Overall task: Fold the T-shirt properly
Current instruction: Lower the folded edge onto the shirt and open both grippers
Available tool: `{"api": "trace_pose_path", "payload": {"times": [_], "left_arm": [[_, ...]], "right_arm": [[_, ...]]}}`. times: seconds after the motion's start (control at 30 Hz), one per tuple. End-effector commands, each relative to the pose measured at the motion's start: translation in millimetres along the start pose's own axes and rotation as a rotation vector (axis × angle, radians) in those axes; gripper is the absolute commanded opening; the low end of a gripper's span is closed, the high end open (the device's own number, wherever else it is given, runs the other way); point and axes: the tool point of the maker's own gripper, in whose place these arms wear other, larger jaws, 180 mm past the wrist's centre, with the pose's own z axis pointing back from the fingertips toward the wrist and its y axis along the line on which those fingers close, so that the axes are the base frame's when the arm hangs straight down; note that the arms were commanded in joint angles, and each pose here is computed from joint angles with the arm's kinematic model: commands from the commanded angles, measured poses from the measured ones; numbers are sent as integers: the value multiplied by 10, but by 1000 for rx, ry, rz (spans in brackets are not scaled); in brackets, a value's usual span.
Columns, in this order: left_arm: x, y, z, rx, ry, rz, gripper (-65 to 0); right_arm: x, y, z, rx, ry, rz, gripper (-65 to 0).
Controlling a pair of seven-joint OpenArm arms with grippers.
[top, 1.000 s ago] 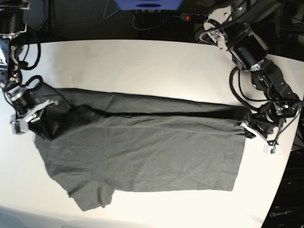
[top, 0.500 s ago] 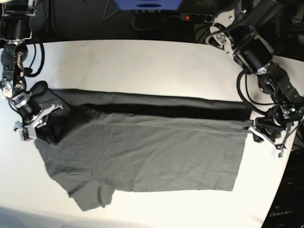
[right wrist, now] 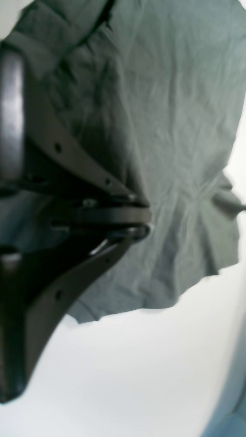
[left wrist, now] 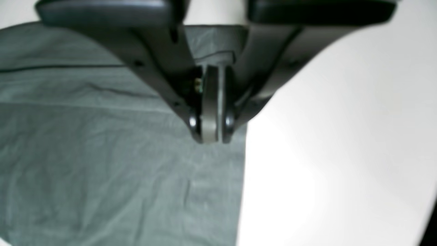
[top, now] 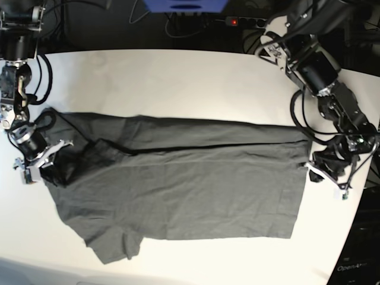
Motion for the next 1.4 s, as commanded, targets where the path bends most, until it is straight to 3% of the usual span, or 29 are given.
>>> {"api": "trace_pose_path", "payload": {"times": [0.0, 0.33, 0.83, 0.97, 1.03, 1.2, 1.37], "left_arm": [[235, 22, 45, 3, -65, -8, -628], [-121, 33, -38, -9, 26, 8, -628], [-360, 321, 145, 170, 220, -128, -623], [-291, 359, 232, 197, 217, -138, -617], [-312, 362, 237, 197, 230, -137, -565], [-327, 319, 214, 187, 229, -133, -339], [-352, 247, 182, 170, 230, -124, -345]], "right_arm": [[224, -99, 6, -11, -66, 18, -647], [165, -43, -22, -6, -61, -5, -647], [137, -29, -22, -3, -52, -7, -647], [129, -22, -22, -3, -51, -9, -647], [127, -22, -22, -3, -50, -8, -647], [32, 66, -61, 1, -15, 40, -647], [-30, 162, -105, 6, 1, 57, -647]]}}
